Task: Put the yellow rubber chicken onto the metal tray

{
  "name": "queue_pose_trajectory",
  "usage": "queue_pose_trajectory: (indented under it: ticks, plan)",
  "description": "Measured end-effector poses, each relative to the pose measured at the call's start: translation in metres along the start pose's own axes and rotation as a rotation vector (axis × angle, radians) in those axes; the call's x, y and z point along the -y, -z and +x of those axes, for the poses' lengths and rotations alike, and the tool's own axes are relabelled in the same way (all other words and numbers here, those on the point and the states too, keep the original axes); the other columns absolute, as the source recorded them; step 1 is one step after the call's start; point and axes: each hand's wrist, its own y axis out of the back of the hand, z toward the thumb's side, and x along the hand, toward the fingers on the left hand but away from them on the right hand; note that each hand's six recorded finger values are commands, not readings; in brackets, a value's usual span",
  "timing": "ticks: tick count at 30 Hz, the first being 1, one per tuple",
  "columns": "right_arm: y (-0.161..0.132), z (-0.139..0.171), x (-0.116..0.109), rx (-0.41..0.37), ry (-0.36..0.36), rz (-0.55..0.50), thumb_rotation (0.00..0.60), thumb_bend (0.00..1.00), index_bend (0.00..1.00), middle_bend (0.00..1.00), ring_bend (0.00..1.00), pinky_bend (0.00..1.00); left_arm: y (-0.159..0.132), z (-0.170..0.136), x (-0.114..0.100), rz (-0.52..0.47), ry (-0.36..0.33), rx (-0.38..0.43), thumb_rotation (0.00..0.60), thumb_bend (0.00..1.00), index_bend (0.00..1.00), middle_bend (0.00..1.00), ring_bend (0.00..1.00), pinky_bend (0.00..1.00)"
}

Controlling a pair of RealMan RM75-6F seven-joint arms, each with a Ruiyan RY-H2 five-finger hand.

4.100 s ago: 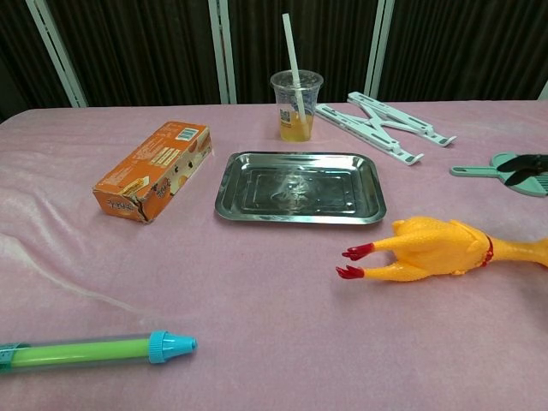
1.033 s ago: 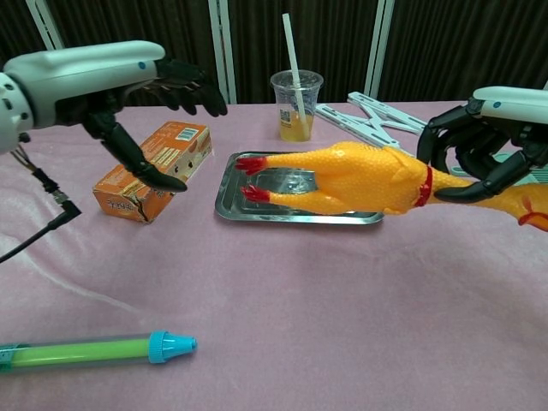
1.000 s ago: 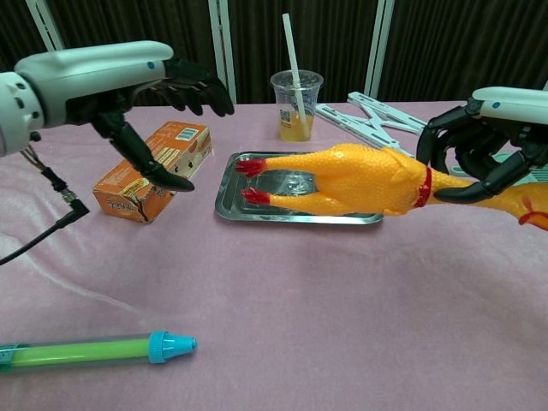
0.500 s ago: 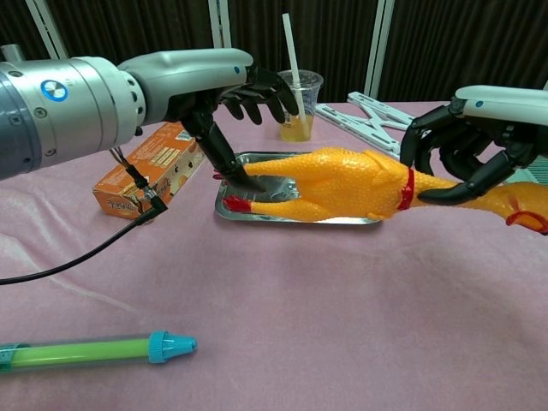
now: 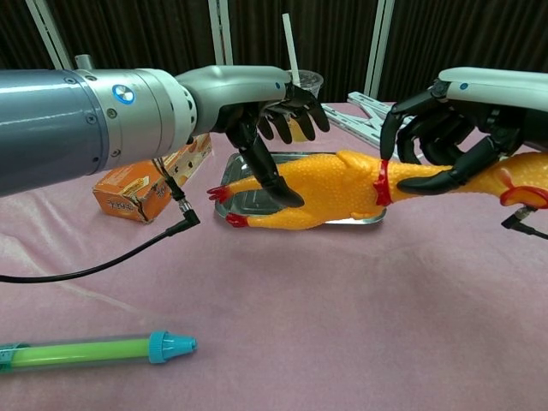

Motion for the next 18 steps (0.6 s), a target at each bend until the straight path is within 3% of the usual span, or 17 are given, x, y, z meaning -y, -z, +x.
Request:
queue_pose_trajectory:
  ticks: [5,11,15,18]
  plan:
    - [-0.005,0.001,-0.001,-0.012,-0.002,-0.03,0.6,0.49,0.84,0.68,0.75,0.85,-0.002,0.003,0.0,-0.001,0.0,-0.002,0.598,0.08,0.2,0.18,0.19,0.17]
    - [-0.012,0.001,-0.001,-0.033,-0.008,-0.053,0.6,0.49,0.84,0.68,0.75,0.85,-0.006,0.006,0.002,-0.001,0.007,-0.002,0.598,0.22,0.26,0.19,0.19,0.17]
    - [-0.013,0.002,-0.001,-0.038,-0.014,-0.05,0.6,0.5,0.84,0.68,0.75,0.85,-0.009,0.005,0.003,-0.009,0.012,0.005,0.598,0.35,0.36,0.23,0.2,0.18]
    - [-0.014,0.002,-0.001,-0.04,-0.016,-0.057,0.6,0.5,0.84,0.68,0.75,0.85,-0.009,0.005,0.005,-0.006,0.014,0.005,0.597,0.45,0.5,0.32,0.25,0.18]
